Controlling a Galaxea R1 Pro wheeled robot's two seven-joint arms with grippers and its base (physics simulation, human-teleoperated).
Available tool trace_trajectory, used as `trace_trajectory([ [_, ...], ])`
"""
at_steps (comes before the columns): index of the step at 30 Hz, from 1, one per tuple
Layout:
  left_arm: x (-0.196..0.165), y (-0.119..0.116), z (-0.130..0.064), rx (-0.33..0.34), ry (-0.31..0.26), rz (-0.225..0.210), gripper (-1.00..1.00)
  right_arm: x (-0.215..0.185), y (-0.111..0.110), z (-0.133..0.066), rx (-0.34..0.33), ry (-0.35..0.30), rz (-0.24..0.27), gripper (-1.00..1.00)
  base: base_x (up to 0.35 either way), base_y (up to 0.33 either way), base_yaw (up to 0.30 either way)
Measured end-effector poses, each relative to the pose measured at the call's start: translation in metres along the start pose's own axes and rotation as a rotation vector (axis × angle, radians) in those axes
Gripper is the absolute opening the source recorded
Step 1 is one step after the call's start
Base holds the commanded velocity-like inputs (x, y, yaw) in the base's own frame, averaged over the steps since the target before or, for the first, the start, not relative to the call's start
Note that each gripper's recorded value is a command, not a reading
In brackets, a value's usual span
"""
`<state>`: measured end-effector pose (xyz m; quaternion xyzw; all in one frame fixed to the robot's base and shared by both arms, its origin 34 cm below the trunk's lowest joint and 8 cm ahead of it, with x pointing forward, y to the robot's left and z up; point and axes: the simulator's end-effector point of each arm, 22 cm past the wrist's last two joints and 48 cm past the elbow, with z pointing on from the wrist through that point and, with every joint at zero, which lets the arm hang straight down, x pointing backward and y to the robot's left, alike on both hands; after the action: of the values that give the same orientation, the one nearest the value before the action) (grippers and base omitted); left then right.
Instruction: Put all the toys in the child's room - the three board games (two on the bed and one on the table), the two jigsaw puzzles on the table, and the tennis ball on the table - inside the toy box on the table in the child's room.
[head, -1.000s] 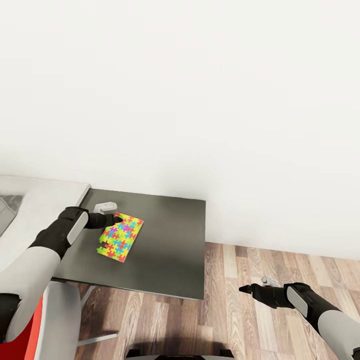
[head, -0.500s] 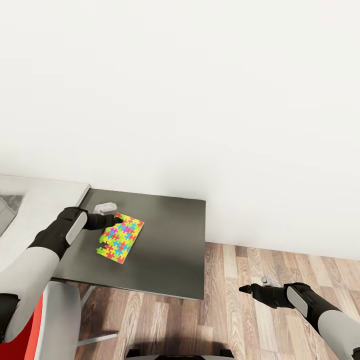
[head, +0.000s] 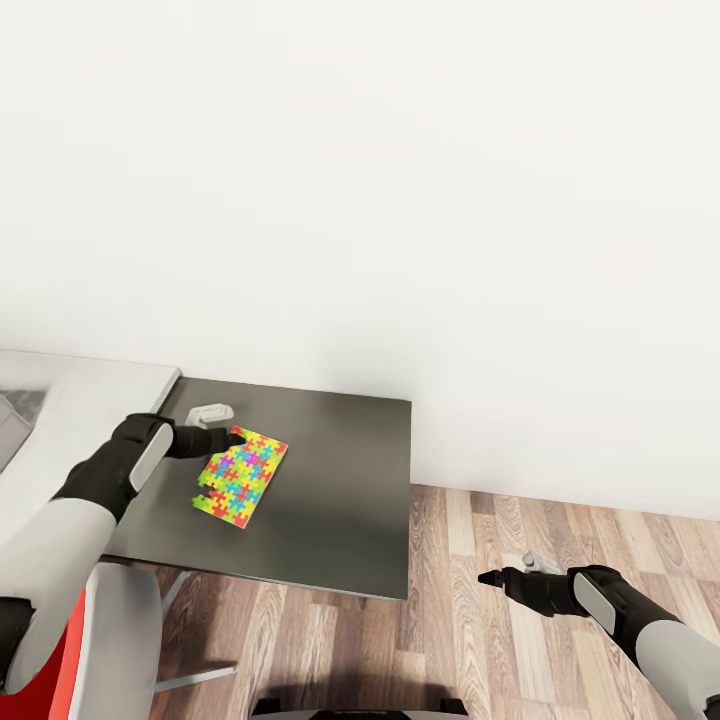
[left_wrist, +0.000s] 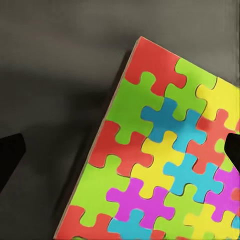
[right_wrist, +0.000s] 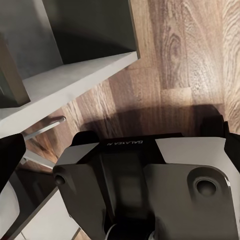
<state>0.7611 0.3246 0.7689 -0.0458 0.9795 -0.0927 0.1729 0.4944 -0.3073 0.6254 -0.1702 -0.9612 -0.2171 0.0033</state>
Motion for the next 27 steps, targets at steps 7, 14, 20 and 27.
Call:
trace_trajectory([
  [7, 0.001, -0.007, -0.005, 0.012, 0.002, 0.013, 1.00, 0.000, 0.000, 0.000, 0.000, 0.000, 0.000, 1.00, 0.000, 0.000, 0.000],
  [14, 0.005, -0.010, -0.006, 0.016, 0.008, 0.016, 1.00, 0.000, 0.000, 0.000, 0.000, 0.000, 0.000, 1.00, 0.000, 0.000, 0.000],
  [20, 0.006, -0.009, -0.006, 0.015, 0.012, 0.016, 1.00, 0.000, 0.000, 0.000, 0.000, -0.001, 0.000, 1.00, 0.000, 0.000, 0.000],
  [27, 0.010, -0.008, -0.005, 0.011, 0.028, 0.015, 1.00, 0.000, 0.000, 0.000, 0.000, -0.001, -0.001, 1.00, 0.000, 0.000, 0.000],
])
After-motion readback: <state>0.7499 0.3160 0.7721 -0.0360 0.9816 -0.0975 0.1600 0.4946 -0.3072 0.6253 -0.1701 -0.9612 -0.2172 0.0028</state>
